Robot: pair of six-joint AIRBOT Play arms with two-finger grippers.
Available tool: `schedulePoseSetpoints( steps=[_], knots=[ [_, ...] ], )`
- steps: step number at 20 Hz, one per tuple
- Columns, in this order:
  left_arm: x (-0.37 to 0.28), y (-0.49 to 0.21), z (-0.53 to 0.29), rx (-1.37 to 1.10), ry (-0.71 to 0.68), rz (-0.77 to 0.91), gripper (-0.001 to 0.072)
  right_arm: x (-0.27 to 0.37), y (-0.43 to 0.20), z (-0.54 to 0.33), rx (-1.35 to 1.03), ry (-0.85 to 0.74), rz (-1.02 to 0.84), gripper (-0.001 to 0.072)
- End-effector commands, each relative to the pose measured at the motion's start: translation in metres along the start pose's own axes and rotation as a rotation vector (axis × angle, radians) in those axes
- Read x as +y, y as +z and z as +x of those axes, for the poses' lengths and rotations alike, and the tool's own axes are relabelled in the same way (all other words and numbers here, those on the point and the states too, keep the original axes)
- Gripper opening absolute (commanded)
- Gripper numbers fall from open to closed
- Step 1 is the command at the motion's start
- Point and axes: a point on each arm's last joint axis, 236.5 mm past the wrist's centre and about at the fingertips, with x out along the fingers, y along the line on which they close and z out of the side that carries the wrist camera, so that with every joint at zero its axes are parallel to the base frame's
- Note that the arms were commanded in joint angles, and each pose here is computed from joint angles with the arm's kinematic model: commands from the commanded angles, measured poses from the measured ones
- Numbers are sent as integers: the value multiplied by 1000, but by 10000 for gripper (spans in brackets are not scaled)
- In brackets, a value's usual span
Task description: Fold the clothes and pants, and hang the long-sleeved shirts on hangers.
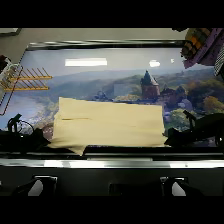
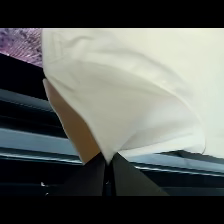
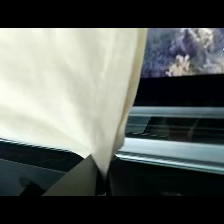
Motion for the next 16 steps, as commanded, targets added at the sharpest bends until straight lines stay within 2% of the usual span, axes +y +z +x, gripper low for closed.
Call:
schedulePoseSetpoints(
  steps=[1, 4, 7, 16],
  knots=[
    [-8, -2, -20, -57, -11, 23, 16, 8, -5, -21, -100, -18, -22, 25],
    [-31, 37, -18, -97, -39, 77, 16, 28, 41, -23, -262, 60, -80, 25],
    [-59, 83, 1, -76, -27, 161, 16, 31, 82, -13, -330, 17, -146, 25],
    [-116, 205, 47, -8, -13, 269, 16, 26, 167, 16, -346, -22, -123, 26]
  ],
)
